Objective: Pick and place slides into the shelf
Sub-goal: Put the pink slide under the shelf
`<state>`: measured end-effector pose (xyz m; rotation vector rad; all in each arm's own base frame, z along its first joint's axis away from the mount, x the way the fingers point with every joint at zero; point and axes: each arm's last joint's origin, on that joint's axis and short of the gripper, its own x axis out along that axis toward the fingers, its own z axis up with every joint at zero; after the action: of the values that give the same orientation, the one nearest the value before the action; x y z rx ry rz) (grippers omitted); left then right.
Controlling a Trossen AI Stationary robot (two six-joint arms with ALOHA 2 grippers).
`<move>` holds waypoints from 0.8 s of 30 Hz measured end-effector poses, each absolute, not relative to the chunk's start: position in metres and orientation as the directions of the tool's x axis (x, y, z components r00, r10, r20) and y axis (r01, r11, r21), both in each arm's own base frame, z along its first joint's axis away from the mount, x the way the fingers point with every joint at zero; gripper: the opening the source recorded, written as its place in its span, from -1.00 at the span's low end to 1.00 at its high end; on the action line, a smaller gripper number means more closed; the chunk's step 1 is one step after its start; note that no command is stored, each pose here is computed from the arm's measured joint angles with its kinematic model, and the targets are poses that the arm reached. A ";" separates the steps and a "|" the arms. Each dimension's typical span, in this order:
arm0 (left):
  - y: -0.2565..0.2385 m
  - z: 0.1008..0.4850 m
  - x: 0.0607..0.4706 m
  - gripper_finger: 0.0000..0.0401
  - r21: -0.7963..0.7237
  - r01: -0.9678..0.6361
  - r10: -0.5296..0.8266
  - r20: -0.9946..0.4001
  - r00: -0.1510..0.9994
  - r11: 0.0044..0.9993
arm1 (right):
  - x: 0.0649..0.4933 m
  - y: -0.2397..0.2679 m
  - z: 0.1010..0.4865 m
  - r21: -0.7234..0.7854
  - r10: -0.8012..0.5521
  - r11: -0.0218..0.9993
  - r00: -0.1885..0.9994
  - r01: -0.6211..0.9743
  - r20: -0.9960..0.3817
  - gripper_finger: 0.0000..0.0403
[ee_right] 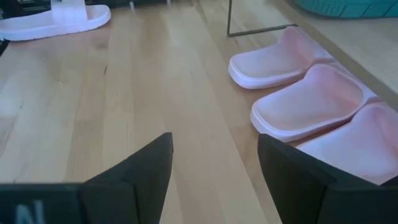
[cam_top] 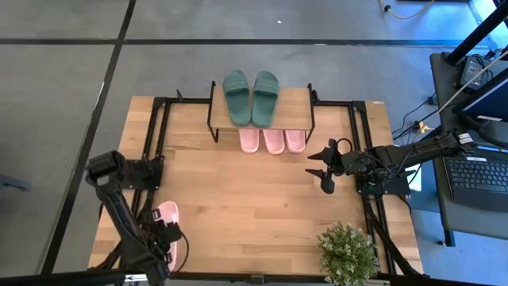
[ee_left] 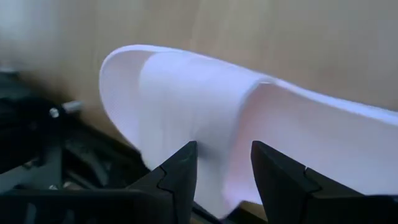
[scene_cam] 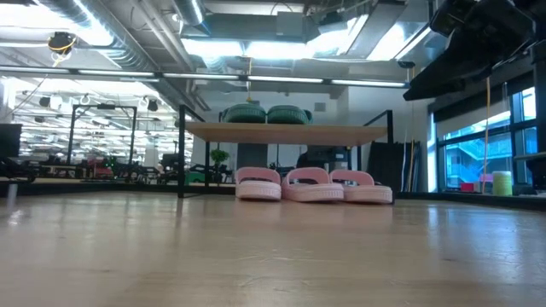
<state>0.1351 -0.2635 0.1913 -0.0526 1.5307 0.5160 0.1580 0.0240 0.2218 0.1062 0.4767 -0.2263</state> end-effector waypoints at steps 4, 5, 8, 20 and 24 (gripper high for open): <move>-0.262 0.182 0.135 -0.28 0.366 -0.347 0.359 -0.929 -0.085 0.863 | 0.158 0.024 0.222 0.048 -0.191 0.969 0.864 0.241 -0.466 0.17; -0.262 0.180 0.136 -0.28 0.384 -0.346 0.375 -0.922 -0.096 0.856 | 0.158 0.024 0.222 0.045 -0.191 0.970 0.864 0.239 -0.466 0.17; -0.260 0.176 0.136 -0.28 0.431 -0.339 0.417 -0.901 -0.117 0.836 | 0.158 0.024 0.222 0.038 -0.191 0.971 0.864 0.236 -0.467 0.17; -0.262 0.174 0.138 -0.28 0.409 -0.339 0.411 -0.909 -0.070 0.847 | 0.158 0.024 0.222 0.035 -0.191 0.972 0.863 0.234 -0.467 0.17; -0.260 0.175 0.138 -0.28 0.428 -0.337 0.440 -0.897 -0.045 0.839 | 0.158 0.024 0.222 0.034 -0.191 0.972 0.863 0.234 -0.467 0.17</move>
<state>0.1384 -0.2601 0.1750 0.0863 1.4886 0.6296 0.1579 0.0240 0.2216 0.0909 0.4804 -0.2230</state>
